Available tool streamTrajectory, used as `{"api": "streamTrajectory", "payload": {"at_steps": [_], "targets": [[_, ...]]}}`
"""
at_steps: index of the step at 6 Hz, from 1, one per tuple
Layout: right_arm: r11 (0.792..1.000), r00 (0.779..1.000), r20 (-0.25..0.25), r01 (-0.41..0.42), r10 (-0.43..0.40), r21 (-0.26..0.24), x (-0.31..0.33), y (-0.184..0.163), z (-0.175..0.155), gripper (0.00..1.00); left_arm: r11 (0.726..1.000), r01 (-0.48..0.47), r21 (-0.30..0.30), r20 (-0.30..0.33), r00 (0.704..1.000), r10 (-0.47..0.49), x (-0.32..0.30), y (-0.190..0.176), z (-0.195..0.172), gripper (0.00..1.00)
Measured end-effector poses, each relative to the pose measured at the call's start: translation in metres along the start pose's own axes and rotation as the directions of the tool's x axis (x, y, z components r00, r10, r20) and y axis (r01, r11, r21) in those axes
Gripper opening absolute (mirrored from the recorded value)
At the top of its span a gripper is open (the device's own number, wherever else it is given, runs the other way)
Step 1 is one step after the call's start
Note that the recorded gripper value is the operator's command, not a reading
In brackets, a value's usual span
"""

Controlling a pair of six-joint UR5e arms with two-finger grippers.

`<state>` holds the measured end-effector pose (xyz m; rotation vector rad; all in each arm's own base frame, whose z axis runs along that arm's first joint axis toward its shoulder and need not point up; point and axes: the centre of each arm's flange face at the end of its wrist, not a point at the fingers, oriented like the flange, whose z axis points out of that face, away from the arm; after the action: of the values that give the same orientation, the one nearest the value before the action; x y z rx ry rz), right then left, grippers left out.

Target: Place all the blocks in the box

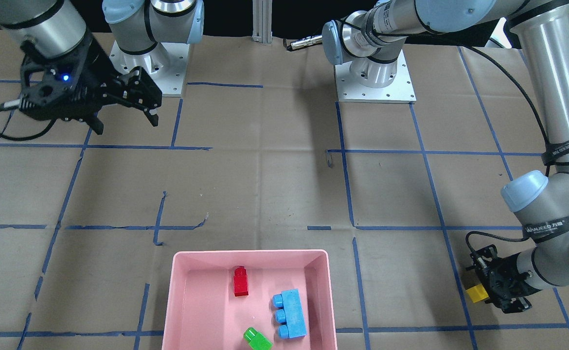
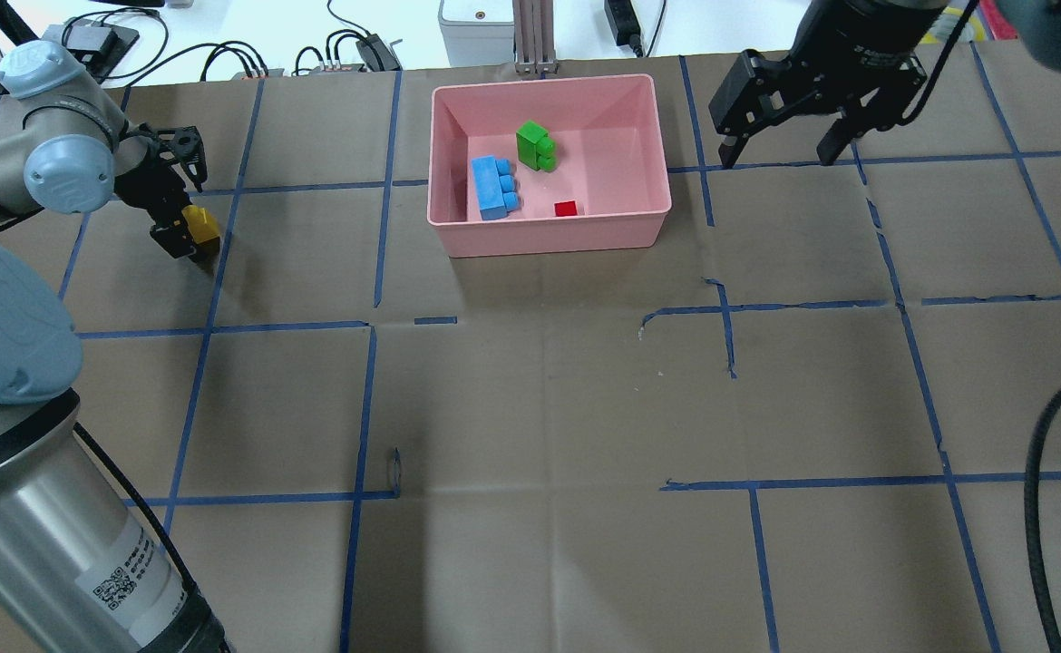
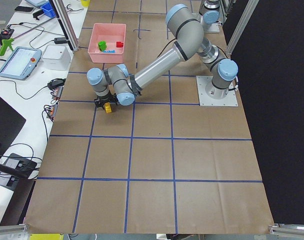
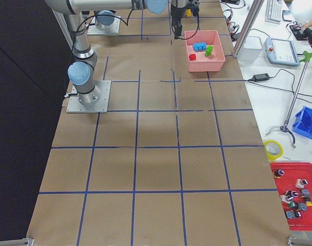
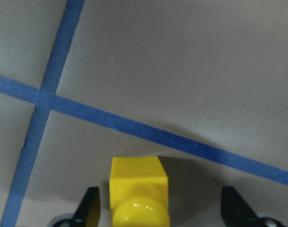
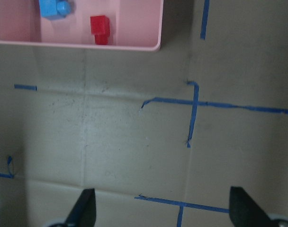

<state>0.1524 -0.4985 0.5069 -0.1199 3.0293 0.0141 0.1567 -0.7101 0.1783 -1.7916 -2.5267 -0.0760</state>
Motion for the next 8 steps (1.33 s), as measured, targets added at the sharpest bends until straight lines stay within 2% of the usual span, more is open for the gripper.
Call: {"api": "streamTrajectory", "payload": {"at_steps": [1,2,3,4,6,7,8], "targets": [[0.999,0.997,-0.066,-0.031,0.029,-0.026,-0.023,0.026,0.015,1.00,0.998,0.001,-0.066,0.010,1.000,0.000,-0.001,0.007,-0.006,0.22],[0.996,0.993,-0.102,-0.068,0.063,-0.051,-0.038,0.042,0.037,1.00,0.995,0.002,-0.103,0.018,1.000,0.000,-0.003,0.010,-0.011,0.21],[0.995,0.991,-0.114,-0.084,0.077,-0.061,-0.041,0.053,0.058,1.00,0.993,0.003,-0.115,0.020,1.000,-0.001,-0.004,0.010,-0.012,0.15],[0.994,0.990,-0.117,-0.092,0.084,-0.057,-0.039,0.058,0.067,1.00,0.993,0.002,-0.118,0.021,1.000,0.001,-0.004,0.009,-0.011,0.00],[0.994,0.988,-0.118,-0.106,0.101,-0.037,-0.037,0.055,0.054,1.00,0.991,0.009,-0.133,0.047,0.999,-0.002,-0.005,0.007,-0.025,0.00],[0.993,0.987,-0.119,-0.109,0.104,-0.040,-0.037,0.055,0.048,1.00,0.990,0.031,-0.140,0.093,0.996,-0.018,-0.007,0.007,-0.055,0.00],[0.993,0.987,-0.121,-0.113,0.107,-0.044,-0.036,0.054,0.047,1.00,0.990,0.070,-0.121,0.134,0.989,-0.054,-0.005,0.005,-0.097,0.00]]}}
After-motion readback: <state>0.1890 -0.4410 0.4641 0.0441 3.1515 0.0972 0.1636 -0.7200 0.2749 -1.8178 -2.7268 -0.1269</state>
